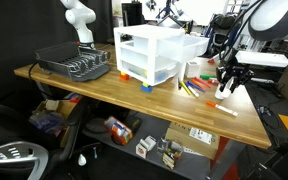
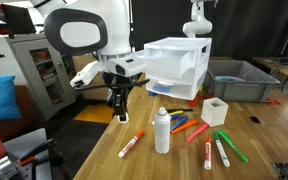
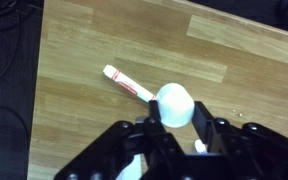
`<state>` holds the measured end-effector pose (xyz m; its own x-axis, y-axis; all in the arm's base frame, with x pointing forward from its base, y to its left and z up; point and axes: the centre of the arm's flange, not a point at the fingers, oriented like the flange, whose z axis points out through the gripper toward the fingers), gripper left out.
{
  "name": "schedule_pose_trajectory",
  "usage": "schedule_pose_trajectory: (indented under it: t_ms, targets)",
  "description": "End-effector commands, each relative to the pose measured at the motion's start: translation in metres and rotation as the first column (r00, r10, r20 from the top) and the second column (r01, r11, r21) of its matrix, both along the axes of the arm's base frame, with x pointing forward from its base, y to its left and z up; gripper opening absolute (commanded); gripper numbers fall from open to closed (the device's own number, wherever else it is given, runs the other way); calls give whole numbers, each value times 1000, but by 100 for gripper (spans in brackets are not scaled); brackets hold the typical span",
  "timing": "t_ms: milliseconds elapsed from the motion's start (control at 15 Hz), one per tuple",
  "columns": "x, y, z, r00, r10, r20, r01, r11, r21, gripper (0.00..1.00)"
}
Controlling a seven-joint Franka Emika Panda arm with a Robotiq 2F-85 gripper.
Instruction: Pick up the white lid and place it on top of the white bottle.
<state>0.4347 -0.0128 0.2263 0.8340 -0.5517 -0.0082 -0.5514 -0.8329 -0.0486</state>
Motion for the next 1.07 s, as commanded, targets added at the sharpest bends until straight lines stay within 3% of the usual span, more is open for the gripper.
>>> schedule_pose_trajectory:
  t_ms: [0, 533, 600, 1000]
  targets:
    - [5, -8, 25, 999, 29, -38, -29, 1000, 1, 13]
    - [23, -53, 74, 984, 166, -67, -160, 983, 90, 13]
    - [21, -44, 67, 992, 118, -34, -116, 992, 49, 38]
    - [21, -47, 72, 987, 154, -49, -150, 986, 74, 38]
